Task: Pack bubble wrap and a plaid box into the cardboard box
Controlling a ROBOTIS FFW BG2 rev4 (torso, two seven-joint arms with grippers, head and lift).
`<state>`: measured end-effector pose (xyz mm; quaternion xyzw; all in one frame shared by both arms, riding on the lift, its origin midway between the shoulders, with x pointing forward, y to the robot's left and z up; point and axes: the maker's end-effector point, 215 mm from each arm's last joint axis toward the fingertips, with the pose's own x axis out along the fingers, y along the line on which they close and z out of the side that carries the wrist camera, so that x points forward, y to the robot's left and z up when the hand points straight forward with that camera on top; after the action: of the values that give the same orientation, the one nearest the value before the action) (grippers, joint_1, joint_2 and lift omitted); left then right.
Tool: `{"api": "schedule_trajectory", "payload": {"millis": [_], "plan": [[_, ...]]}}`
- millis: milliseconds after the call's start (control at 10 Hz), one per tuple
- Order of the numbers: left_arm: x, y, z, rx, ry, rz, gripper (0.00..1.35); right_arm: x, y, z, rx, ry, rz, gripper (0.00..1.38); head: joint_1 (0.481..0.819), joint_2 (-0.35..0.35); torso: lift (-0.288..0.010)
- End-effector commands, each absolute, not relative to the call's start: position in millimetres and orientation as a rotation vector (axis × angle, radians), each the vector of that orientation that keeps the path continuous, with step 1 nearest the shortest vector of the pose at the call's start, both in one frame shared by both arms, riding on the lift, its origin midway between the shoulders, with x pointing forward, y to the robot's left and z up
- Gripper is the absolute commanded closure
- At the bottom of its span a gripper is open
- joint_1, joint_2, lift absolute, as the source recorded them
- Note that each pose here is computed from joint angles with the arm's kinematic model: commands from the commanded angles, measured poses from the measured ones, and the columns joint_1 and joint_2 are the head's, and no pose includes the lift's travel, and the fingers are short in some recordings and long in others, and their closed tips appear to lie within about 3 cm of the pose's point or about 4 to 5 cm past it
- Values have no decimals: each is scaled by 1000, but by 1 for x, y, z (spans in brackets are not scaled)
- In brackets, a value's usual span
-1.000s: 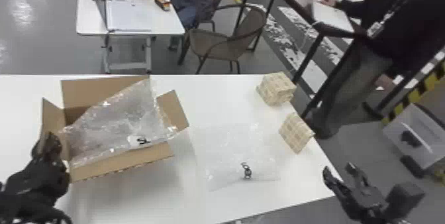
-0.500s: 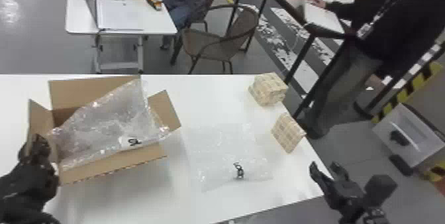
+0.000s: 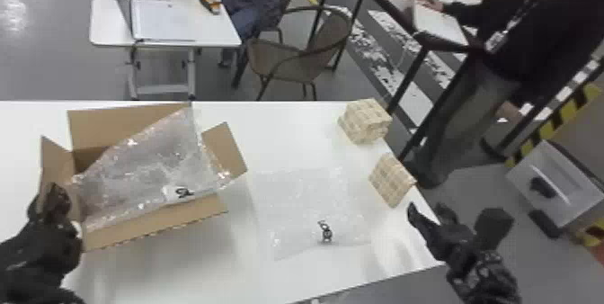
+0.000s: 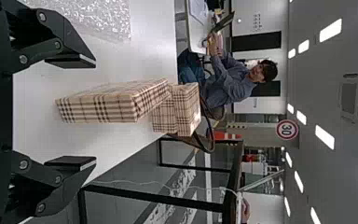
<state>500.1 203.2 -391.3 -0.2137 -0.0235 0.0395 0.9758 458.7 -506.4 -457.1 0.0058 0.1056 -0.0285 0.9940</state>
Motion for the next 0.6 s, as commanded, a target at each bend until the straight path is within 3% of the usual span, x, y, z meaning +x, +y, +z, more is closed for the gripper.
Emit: {"api": "schedule_trajectory", "payload": {"millis": [0, 500], "plan": [[500, 203, -391, -431, -49, 80, 1165, 476, -503, -460, 8, 236, -30, 518, 695, -340, -73], [499, 205, -393, -436, -47, 85, 1165, 515, -510, -463, 16, 300, -8, 515, 695, -316, -73]]}}
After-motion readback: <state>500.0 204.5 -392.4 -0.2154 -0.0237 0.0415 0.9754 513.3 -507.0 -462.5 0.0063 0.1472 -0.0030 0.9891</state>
